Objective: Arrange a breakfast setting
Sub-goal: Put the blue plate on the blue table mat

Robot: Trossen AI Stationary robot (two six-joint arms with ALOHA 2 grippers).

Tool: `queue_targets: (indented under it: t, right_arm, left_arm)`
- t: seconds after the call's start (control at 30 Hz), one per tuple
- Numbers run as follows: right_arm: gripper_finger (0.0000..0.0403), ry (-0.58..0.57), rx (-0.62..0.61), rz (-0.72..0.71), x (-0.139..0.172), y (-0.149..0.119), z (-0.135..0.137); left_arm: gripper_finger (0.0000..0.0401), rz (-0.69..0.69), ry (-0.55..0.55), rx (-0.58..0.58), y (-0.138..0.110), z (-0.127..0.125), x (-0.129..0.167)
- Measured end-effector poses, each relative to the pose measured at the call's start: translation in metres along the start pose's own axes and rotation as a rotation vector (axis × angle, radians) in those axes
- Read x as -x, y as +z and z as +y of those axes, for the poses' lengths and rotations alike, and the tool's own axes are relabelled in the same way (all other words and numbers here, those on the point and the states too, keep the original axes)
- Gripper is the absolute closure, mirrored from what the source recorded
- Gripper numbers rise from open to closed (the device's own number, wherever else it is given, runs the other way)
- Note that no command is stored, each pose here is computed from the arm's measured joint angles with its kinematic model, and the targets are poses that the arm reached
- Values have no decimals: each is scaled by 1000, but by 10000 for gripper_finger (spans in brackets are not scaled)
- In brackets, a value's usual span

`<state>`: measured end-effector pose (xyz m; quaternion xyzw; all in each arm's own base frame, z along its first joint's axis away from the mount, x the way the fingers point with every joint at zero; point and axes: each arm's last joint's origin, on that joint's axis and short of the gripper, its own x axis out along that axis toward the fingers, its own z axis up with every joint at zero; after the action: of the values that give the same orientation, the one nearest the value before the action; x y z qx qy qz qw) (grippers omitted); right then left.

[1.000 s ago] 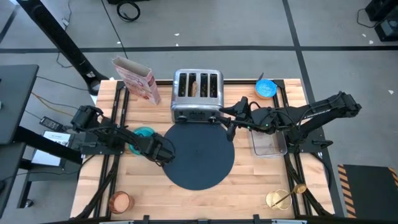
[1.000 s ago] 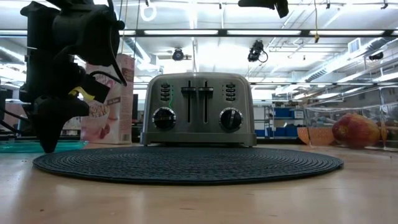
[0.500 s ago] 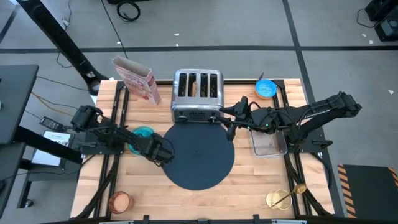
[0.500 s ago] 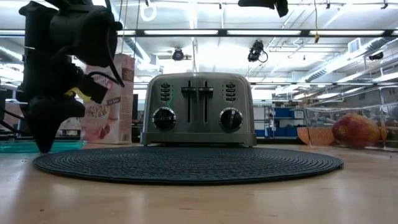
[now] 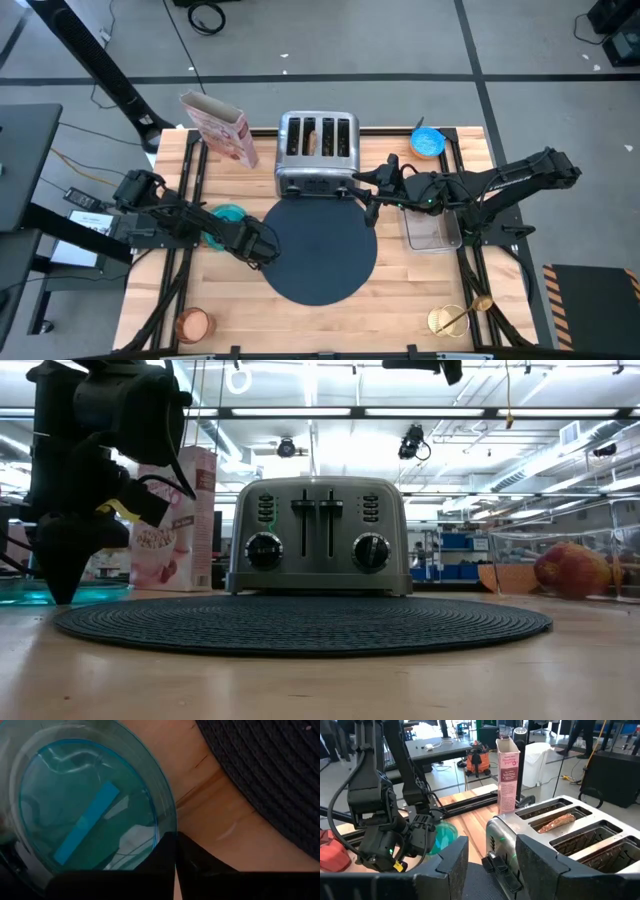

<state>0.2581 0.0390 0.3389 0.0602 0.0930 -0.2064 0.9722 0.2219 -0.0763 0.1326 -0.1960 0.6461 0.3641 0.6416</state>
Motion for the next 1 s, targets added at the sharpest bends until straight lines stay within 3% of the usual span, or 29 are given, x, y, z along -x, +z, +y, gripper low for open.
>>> queue_targets:
  t: [0.3,0.57,0.77,1.0]
  right_arm:
    - [231,-1,33,5,0,-1,0]
    - [231,7,110,50,2,-6,2]
    - [231,54,182,129,13,-18,13]
    - [231,218,120,166,40,-31,48]
  left_arm:
    - [395,-1,42,-130,6,-3,24]
    - [395,-61,38,-292,7,-16,72]
    - [395,-240,58,-639,-12,-31,103]
    - [396,-377,60,-1165,-49,-46,113]
